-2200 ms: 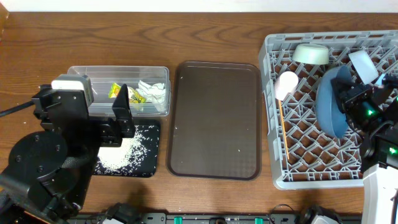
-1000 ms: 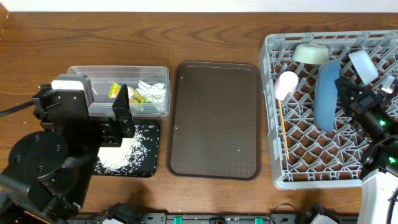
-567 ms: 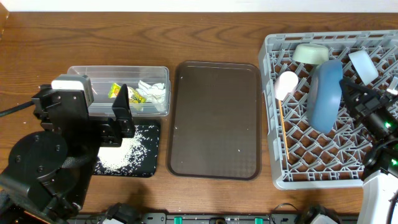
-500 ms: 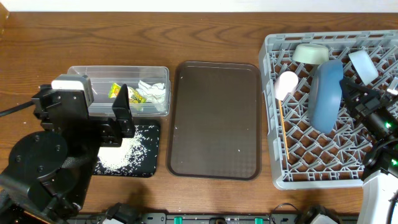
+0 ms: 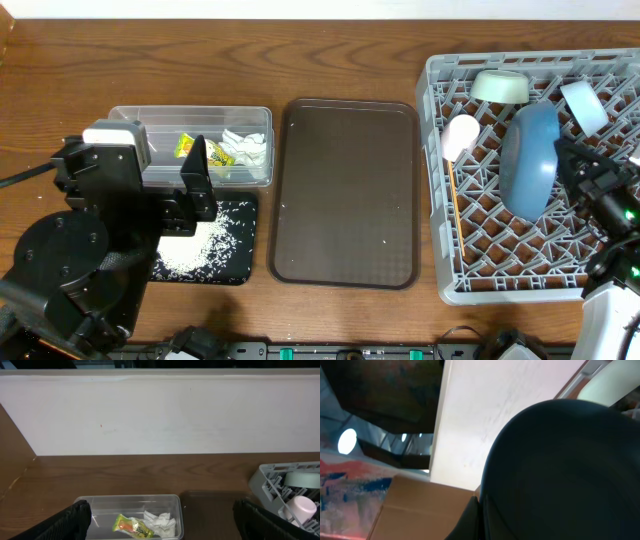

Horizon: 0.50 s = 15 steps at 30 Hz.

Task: Sort waste into correct bins and load items into the dishwasher rack
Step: 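Lower the blue bowl into the rack with the right gripper and release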

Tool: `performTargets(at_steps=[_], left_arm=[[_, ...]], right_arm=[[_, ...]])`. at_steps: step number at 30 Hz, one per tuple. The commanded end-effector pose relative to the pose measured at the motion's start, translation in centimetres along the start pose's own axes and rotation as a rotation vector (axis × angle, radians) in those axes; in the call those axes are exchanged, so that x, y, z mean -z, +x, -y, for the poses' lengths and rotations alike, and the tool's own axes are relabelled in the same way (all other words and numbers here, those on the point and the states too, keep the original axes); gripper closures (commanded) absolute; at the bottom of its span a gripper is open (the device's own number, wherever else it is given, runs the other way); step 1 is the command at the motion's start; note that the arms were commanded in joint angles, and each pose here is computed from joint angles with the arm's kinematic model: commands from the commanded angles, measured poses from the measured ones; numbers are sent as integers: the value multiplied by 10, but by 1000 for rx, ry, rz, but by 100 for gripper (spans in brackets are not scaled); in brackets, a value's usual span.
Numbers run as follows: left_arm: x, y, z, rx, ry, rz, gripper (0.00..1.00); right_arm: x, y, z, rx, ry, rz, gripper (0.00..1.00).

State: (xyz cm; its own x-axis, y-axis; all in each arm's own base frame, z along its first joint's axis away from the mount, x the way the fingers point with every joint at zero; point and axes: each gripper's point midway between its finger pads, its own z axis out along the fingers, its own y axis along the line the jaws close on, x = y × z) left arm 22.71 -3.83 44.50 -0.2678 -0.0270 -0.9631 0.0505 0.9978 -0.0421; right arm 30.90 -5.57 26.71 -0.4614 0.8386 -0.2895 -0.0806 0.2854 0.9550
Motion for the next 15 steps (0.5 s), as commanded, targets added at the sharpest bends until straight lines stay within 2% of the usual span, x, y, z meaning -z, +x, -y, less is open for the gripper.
performTargets(at_steps=[1,4,9,15], left_arm=[[3,-5,-4,1,-19,17,6],[3,-5,-4,1,-19,17,7],[3,-5,-4,1,-19,17,6],[3,-5,-4,1,-19,17,7]], right_arm=[[10,-5,14,-42,14,26,99],[21,-14,17,-59,24,67,96],[41,-33,24,-83,48,158,84],[64,-54,33,-89,85,272,53]])
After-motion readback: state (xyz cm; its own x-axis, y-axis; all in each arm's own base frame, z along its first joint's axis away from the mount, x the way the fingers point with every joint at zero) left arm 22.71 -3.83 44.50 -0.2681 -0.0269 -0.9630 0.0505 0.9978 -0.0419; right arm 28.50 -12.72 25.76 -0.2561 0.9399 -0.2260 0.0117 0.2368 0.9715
